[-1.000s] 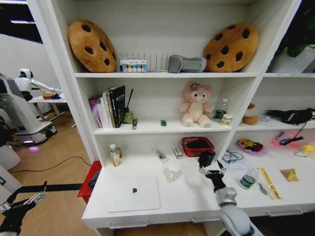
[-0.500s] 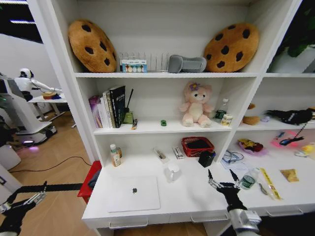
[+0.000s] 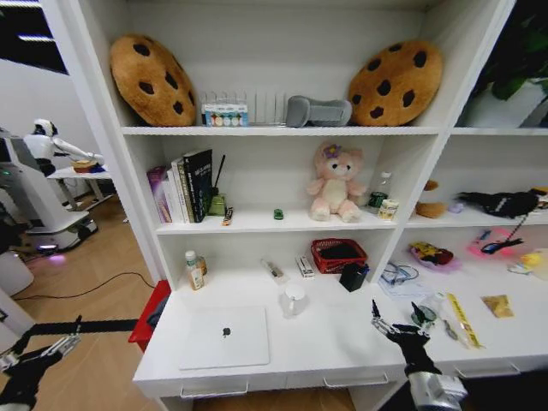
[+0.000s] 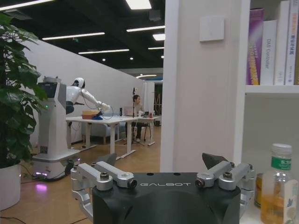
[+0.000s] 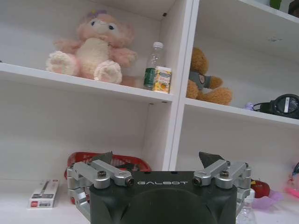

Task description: Organize the objects on the table.

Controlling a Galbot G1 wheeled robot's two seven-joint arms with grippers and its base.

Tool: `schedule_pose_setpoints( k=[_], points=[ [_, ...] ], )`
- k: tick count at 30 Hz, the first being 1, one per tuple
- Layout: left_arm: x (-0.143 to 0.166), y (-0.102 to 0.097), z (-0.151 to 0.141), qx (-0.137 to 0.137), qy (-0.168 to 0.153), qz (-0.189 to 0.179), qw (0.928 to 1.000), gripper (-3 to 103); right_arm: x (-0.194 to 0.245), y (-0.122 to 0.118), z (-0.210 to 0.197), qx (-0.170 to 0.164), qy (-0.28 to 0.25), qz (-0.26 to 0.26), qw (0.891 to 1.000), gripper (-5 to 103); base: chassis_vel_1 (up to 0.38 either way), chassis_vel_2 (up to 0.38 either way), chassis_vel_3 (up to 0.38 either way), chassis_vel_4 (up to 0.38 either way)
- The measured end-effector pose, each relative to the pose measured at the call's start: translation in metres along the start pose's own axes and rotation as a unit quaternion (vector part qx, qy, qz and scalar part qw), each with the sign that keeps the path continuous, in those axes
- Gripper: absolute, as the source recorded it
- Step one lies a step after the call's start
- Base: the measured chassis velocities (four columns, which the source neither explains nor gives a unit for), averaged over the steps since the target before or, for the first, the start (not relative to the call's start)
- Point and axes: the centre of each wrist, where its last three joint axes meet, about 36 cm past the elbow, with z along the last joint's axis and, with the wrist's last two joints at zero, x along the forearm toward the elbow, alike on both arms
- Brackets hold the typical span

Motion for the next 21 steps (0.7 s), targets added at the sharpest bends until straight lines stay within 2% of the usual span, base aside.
schedule_pose_setpoints(
  k=[12,21],
  points=[
    [0.000,0.000,0.000,0.000,0.000,0.000,1.0000,100,0.000,0.003,-0.003,0.001,-0.006,-0.002,1.000,100,-0.269,-0.265,0.258,0.264],
    [0.000,0.000,0.000,0.000,0.000,0.000,1.0000,100,0.000,0.012,-0.001,0.015,-0.017,-0.018,1.000,100,-0.357,-0.363,0.365,0.363]
  ],
)
